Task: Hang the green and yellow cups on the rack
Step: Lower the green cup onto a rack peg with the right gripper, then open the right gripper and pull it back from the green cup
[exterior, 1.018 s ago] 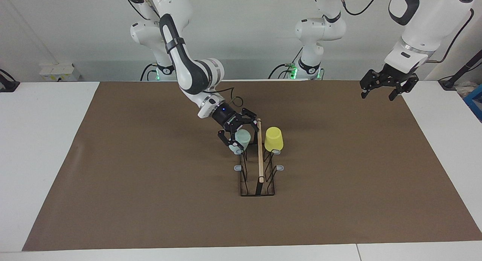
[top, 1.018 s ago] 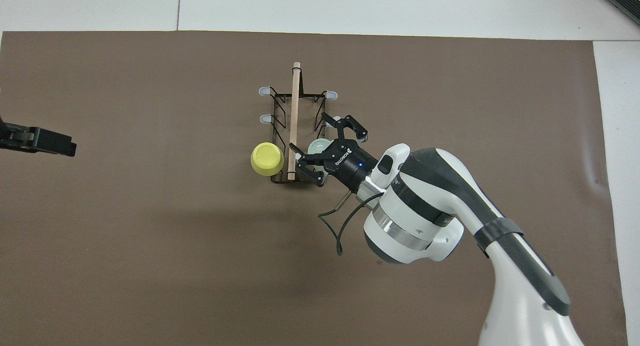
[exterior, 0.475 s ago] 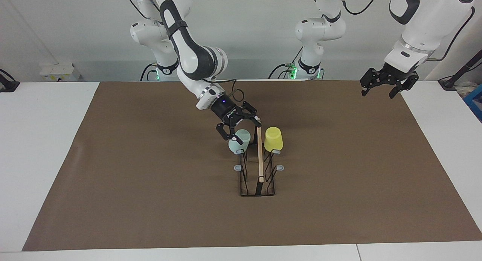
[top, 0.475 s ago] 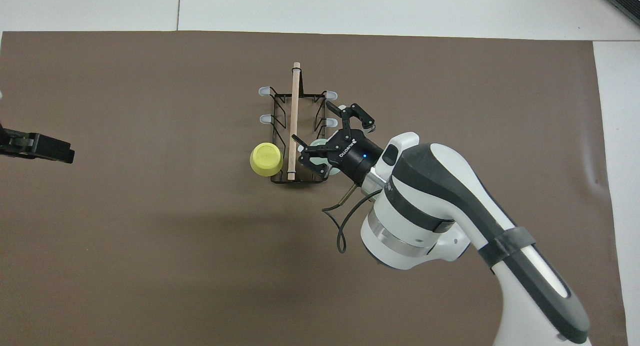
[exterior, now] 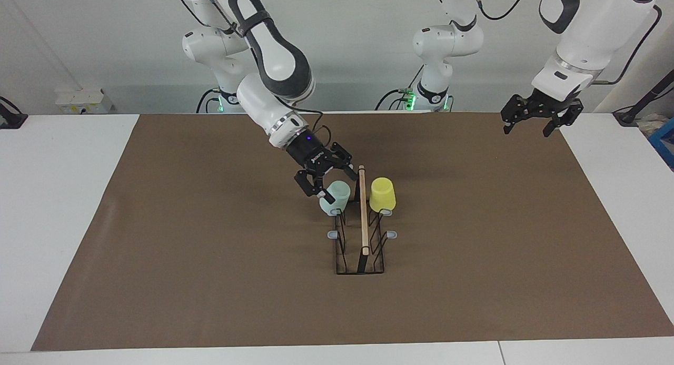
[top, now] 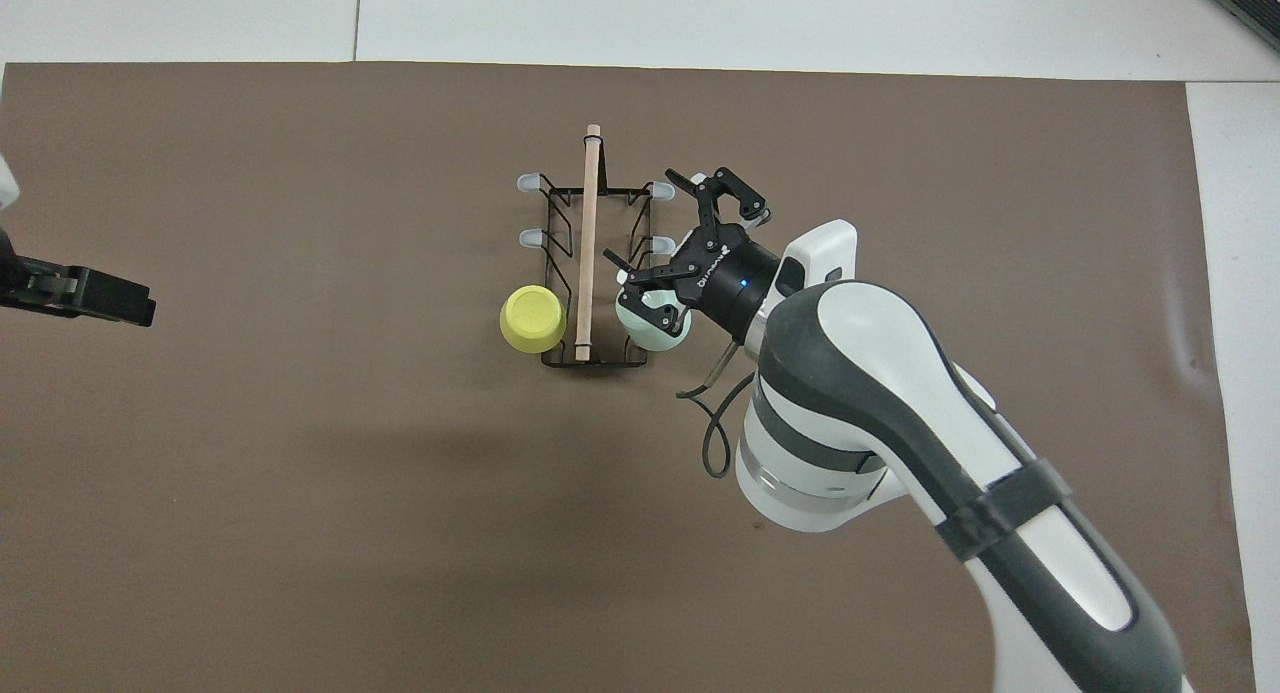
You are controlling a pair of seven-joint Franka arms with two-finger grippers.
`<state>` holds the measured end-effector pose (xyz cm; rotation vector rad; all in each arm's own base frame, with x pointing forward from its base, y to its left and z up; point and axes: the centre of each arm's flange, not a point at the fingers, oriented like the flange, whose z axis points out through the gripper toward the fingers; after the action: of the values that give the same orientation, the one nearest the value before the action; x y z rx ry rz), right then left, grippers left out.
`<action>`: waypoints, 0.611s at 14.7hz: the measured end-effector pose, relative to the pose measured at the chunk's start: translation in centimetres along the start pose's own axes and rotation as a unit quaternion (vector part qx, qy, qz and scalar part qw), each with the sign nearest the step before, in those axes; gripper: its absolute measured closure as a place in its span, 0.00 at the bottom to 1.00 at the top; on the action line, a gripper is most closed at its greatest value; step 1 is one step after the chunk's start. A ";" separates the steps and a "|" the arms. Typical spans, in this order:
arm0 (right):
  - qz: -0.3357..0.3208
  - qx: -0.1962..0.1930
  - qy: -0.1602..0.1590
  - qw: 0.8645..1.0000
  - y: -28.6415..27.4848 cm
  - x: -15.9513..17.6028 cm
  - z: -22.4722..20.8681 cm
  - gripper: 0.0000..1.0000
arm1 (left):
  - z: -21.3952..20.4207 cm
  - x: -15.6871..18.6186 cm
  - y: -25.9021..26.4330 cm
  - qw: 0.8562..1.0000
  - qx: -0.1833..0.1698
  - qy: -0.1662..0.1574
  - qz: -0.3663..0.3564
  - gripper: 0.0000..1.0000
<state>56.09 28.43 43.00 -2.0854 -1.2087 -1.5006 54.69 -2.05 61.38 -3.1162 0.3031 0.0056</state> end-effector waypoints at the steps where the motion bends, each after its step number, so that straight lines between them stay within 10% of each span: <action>1: -0.022 0.000 -0.005 1.000 0.8 0.0 -0.2 0.00 | -0.3 0.0 0.0 1.000 0.000 0.000 0.000 0.00; 9: -0.139 0.069 -0.011 0.988 8.6 -1.7 -2.0 0.00 | -1.2 -0.2 -0.7 1.000 -0.020 0.009 -0.018 0.00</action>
<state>61.20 21.16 44.17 -1.9095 -1.6185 -1.4603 54.64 -1.35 62.56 -3.1618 0.2490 -0.0184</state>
